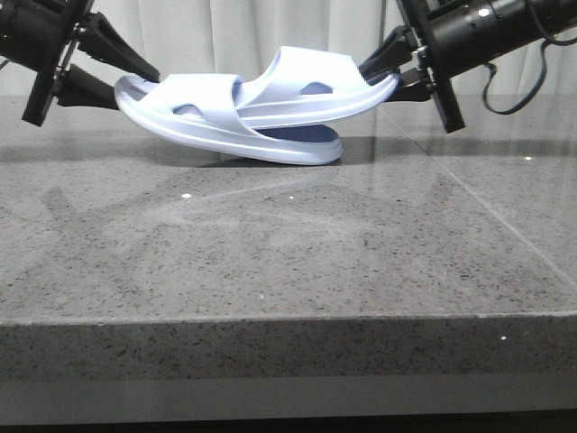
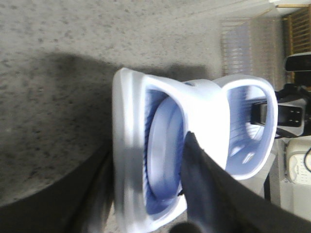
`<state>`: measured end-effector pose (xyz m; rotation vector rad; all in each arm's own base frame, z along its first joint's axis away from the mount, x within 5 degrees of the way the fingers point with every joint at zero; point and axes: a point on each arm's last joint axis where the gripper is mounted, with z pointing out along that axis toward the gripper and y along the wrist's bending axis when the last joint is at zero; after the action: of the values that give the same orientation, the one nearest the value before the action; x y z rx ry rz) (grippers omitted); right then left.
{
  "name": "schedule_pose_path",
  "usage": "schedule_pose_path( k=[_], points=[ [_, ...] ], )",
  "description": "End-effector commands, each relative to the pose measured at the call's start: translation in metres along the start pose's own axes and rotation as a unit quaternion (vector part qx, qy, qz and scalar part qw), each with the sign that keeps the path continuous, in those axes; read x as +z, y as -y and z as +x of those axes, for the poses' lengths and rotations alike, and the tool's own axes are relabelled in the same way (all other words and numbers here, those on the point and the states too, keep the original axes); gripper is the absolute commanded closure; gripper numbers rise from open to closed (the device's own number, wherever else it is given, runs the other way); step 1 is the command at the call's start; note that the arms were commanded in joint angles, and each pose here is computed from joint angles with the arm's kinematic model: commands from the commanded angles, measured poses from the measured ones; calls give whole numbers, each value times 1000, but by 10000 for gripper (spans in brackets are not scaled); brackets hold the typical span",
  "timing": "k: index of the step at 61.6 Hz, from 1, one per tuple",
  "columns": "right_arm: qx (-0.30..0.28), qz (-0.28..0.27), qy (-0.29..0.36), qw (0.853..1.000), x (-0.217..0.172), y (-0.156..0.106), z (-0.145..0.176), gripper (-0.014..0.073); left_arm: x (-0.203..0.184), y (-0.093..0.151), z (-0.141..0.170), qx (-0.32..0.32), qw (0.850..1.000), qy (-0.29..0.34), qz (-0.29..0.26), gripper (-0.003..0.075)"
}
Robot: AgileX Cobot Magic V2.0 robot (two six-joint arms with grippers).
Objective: Insert blue slippers together front up
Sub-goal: 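Lower the stacked slippers to the table and open both grippers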
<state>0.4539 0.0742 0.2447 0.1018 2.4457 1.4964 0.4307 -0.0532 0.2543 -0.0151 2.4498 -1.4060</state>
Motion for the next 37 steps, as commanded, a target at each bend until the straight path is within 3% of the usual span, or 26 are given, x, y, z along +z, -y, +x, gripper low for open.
schedule_pose_path(
  k=[1,10,23,37],
  points=[
    [-42,-20,26,999,-33,-41,-1,385,-22,36,1,27,999,6,42,393],
    [-34,-10,27,999,-45,-37,-2,374,-22,34,2,31,999,2,30,379],
    [-36,1,16,999,-48,-33,-1,194,-22,31,3,37,999,-7,13,230],
    [-38,15,14,999,-52,-29,-1,189,-26,23,5,40,999,-17,-20,193]
  ],
)
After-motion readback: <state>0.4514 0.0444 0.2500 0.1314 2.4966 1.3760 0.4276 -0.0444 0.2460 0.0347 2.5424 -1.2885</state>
